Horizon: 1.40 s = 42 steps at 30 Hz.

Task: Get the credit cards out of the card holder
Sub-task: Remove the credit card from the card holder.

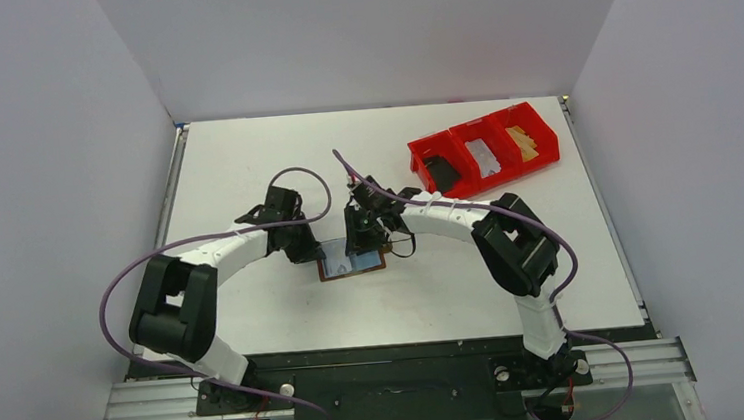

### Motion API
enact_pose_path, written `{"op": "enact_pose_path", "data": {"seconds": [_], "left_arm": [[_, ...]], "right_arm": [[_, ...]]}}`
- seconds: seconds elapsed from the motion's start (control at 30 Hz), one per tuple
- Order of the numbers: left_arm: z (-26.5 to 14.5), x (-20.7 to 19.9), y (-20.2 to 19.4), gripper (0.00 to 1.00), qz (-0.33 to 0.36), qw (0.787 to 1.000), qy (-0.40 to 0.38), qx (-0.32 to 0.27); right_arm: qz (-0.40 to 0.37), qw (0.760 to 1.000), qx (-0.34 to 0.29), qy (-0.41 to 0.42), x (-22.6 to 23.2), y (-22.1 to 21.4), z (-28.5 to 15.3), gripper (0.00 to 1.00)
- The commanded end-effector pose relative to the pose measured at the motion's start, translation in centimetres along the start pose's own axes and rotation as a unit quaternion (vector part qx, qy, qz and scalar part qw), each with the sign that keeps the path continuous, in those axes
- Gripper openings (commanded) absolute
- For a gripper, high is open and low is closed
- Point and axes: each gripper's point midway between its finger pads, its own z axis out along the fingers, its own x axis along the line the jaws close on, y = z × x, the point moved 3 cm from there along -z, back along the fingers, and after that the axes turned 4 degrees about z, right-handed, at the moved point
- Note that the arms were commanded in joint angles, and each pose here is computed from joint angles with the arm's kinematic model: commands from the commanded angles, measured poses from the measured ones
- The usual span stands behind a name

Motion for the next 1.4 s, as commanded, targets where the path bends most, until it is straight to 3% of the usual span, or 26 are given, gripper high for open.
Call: {"op": "enact_pose_path", "data": {"seconds": [0.0,0.67,1.07,1.37], "left_arm": [[0.6,0.5,0.4,0.0,-0.003,1.0,0.008,-0.009],[2.2,1.4,-0.6,0.0,-0.014,0.999,0.026,0.017],[2.9,0.7,-0.6,0.0,-0.002,0.999,0.038,0.025],[3.3,1.8,-1.2,0.0,-0.005,0.997,0.07,0.039]], "right_arm": [[-0.005,0.999,-0.027,0.035,2.3,1.7,-0.2,0.27],[0.021,0.999,-0.011,0.044,0.9,1.2,2.0,0.24],[0.059,0.993,-0.003,0.104,0.8,0.4,2.4,0.24],[0.118,0.975,-0.033,0.185,0.0,1.9,1.2,0.25]]}}
